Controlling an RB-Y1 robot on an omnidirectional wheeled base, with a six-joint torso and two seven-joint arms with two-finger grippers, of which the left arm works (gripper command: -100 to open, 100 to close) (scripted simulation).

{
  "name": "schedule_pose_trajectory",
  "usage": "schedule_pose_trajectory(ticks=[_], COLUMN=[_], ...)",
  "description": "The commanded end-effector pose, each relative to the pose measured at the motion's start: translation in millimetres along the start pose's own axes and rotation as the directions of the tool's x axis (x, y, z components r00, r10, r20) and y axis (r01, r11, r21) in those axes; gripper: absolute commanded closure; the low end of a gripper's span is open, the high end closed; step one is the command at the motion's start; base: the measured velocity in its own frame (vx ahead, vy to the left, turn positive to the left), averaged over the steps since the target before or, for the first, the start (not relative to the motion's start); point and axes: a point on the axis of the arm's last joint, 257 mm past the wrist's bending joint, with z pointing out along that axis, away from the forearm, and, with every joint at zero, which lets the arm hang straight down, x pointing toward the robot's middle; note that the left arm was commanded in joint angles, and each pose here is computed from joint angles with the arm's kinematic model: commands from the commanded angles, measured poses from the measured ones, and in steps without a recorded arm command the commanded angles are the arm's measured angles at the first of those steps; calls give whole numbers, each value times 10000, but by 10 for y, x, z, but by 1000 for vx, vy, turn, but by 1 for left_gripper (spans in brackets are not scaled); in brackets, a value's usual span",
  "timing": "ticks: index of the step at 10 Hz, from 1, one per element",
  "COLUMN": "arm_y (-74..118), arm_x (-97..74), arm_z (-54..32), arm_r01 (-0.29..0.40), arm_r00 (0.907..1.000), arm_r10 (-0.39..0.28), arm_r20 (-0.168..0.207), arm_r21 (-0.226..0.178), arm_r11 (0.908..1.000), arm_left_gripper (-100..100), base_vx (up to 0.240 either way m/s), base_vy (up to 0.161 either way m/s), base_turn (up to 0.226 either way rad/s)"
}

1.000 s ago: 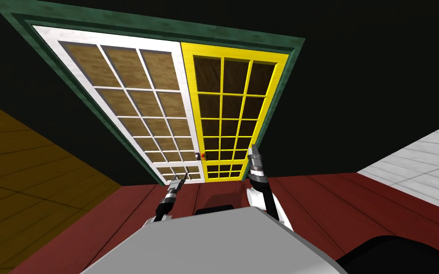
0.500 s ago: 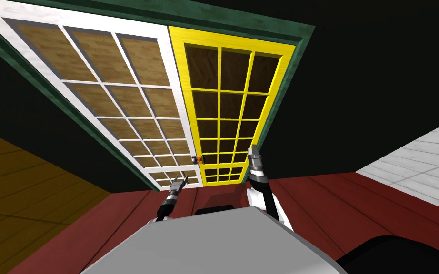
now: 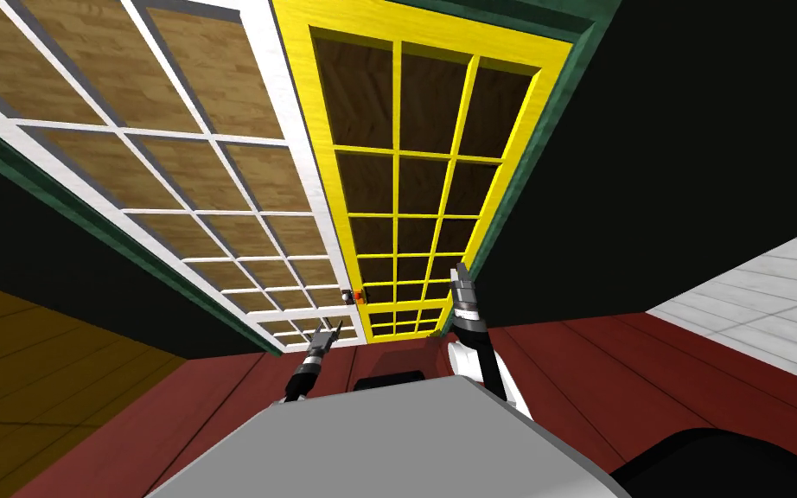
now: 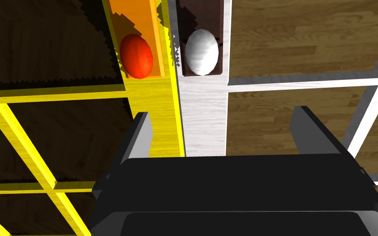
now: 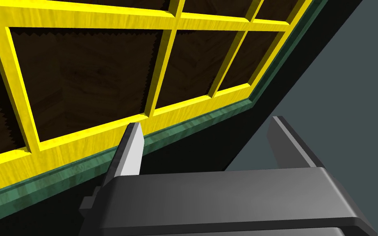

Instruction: Pull the door open

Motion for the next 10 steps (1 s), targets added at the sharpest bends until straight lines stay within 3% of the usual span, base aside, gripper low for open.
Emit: schedule_pose_trajectory(ticks=[1,3,5,7,8,10], arm_y=[75,160,363,363,559,723], arm_x=[66,132,275,275,397,490], arm_z=[-81,-161,-350,-350,-535,-694], arm_r01=[-34,-68,-168,-168,-284,-398], arm_r00=[9998,9994,9972,9972,9937,9899], arm_r10=[31,56,107,107,143,163], arm_r20=[-171,-348,-746,-746,-1111,-1406], arm_r21=[-157,-347,-808,-808,-1267,-1659], arm_r11=[9999,9994,9966,9966,9915,9853], arm_left_gripper=[-100,-100,-100,-100,-100,-100], base_vx=[-126,-151,-210,-79,-127,-171], base_vy=[17,13,51,33,60,47], base_turn=[30,15,20,-1,5,-8])
